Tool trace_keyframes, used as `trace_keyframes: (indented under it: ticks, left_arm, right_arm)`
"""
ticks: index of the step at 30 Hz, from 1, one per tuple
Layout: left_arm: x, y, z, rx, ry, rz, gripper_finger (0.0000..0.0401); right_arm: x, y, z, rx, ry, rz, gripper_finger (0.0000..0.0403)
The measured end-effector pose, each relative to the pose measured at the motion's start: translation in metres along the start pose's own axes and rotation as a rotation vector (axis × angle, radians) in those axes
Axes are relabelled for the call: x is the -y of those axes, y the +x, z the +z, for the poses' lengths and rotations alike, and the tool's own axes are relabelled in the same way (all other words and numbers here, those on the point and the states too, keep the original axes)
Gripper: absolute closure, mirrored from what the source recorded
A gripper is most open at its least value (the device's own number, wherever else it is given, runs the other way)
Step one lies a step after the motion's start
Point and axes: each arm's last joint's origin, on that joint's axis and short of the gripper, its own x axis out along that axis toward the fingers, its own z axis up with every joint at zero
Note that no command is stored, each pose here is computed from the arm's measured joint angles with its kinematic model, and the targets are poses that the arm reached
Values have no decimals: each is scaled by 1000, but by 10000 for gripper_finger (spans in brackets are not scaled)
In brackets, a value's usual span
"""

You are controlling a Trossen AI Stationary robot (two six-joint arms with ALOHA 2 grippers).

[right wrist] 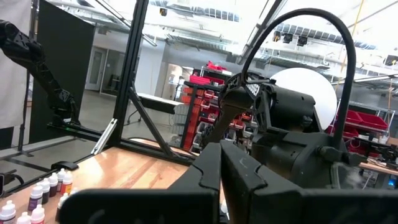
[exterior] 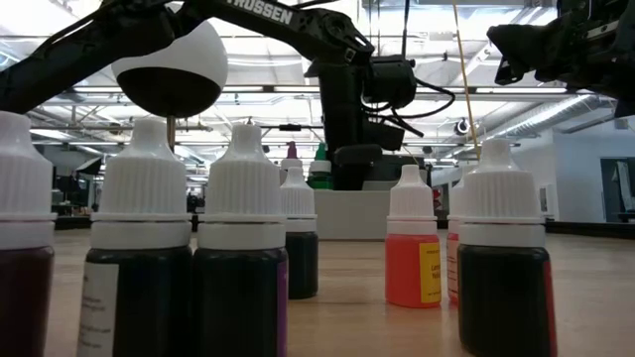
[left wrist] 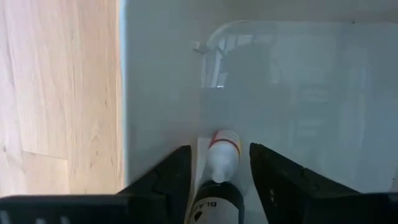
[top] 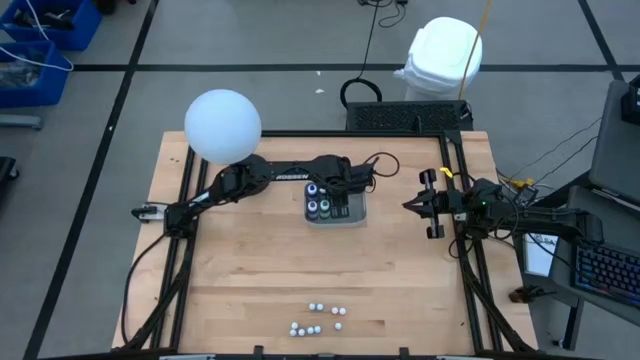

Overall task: Pick & Place food coloring
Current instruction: Put the top right small yellow food coloring bottle into the gray bin

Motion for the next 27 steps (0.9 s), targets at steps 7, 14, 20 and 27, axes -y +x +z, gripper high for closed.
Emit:
trace_keyframes:
  ticks: [7,14,20,27]
  left_arm:
    - [-1,-39,-3,60,13,5,203]
    - [8,-144,-29,189,-59,-4,209]
    - [39,-234,-89,188,-164,14,257]
    - [105,-295,-157,375,-136,144,342]
  right_arm:
    - [0,0,0,0,0,0,403]
    - [0,0,0,1,-2,0,403]
    - [0,0,0,-2,-1,1,403]
    - [0,0,0,-2,0,2,403]
